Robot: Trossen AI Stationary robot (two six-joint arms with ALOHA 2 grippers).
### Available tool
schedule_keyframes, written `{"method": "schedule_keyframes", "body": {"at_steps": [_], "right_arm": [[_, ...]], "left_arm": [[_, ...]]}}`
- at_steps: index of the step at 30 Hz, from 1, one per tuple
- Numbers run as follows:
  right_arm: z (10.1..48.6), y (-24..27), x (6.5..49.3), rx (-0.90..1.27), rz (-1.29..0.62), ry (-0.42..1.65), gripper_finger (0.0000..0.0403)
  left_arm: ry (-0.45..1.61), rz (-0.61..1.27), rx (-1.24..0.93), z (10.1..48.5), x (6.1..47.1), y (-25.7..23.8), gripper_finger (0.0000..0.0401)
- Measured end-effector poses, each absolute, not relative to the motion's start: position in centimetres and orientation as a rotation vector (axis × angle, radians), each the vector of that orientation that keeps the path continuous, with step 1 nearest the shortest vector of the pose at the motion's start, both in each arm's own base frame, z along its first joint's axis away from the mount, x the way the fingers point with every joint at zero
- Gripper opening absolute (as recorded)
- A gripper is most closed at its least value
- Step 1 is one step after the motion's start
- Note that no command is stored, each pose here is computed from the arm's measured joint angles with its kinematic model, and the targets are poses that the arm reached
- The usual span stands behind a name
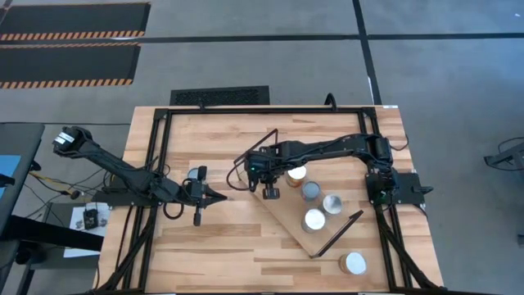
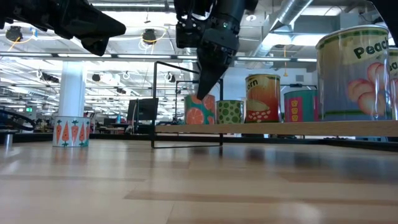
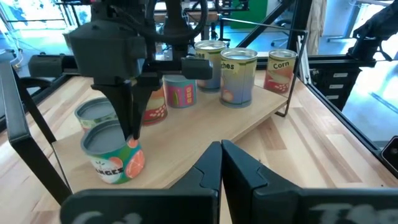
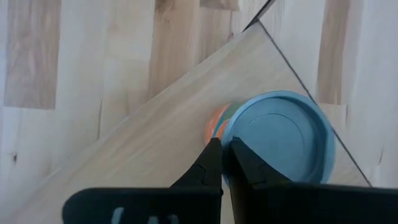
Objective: Pick and place cans onto a shelf
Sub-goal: Put the small canned oranges on the shelf
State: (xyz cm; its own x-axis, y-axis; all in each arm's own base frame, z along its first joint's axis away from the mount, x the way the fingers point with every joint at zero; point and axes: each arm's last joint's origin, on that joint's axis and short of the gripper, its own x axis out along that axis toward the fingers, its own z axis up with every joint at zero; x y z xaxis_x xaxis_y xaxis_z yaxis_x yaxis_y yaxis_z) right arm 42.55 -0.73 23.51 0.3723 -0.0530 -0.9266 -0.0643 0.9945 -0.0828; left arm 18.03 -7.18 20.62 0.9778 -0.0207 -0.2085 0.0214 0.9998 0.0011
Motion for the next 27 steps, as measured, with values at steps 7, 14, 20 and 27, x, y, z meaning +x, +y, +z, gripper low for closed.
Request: {"method": "schedule_keyframes", "body": {"at_steps": [7, 14, 20, 27], "right_arm": [[23.39, -0.72, 42.55, -0.108, 0.004, 1.187, 0.0023], [23.37, -0.72, 42.53, -0.096, -0.005, 1.189, 0.0040], [23.37, -0.46, 42.53, -0.098, 0.000, 1.190, 0.0059], [23.37, -0.45, 42.57, -0.095, -0.005, 1.186, 0.0086]], "left_arm": [[0.210, -0.021, 0.004, 20.62, 18.03, -7.18, 0.0000], [0.210, -0.021, 0.003, 20.62, 18.03, -7.18, 0.0000], [0.210, -0.021, 0.004, 20.62, 18.03, -7.18, 0.0000], [0.210, -0.021, 0.004, 20.62, 18.03, -7.18, 0.0000]]}}
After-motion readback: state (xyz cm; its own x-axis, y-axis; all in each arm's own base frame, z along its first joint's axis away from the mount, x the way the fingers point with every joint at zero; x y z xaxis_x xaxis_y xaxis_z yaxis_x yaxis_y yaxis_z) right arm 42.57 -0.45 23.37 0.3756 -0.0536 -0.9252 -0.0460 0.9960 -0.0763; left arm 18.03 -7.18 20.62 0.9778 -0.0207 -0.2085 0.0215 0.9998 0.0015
